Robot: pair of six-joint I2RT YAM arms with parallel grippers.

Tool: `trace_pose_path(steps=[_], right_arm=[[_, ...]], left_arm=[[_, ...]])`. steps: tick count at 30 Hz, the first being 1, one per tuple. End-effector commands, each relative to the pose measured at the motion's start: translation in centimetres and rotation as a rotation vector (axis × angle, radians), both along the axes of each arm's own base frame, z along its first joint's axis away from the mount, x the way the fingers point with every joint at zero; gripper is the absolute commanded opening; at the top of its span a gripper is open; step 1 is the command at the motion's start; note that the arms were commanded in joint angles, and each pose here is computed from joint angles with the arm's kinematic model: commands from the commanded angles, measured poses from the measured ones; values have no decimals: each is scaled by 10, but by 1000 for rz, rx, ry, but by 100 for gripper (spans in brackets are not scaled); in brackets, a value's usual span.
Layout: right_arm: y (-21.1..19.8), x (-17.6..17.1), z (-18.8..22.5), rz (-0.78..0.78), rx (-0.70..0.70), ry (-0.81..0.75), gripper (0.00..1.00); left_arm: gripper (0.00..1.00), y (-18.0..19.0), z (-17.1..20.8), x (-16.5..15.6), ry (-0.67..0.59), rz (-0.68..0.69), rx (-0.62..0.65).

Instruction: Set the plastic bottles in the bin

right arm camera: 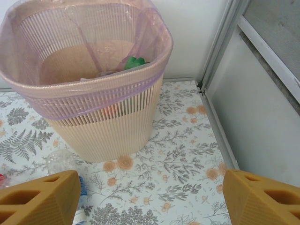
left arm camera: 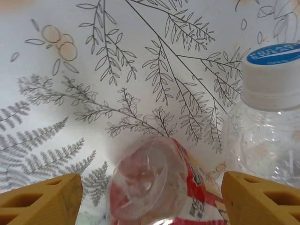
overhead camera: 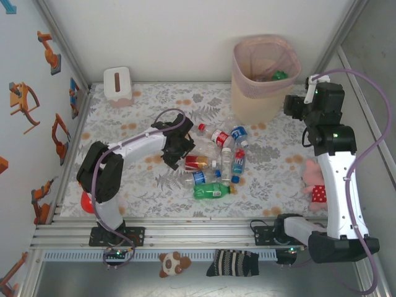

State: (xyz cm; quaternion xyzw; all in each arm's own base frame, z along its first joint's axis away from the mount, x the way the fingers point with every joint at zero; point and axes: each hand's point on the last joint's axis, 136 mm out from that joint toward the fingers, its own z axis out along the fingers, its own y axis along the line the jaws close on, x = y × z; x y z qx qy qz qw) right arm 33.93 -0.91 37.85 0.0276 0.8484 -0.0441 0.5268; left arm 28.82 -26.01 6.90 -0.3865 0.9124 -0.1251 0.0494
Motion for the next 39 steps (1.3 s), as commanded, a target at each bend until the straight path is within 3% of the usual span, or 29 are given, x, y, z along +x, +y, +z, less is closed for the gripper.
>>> trace_pose_path(steps=[1,9,16,39], right_arm=[[0,-4,5,8,5,-12,78],[1,-11,11,16,9,-33,78],[-1,-16,13,7,-4,-48,78],[-4,-23,25,-2,-25,-83,78]], left_arm=[[82,5,13,-12,39,82,-31],[82,-18,19,-22,84,259,-202],[81,-23,12,-19,89,379,-240],[79,-34,-9,-13,130,441,-259]])
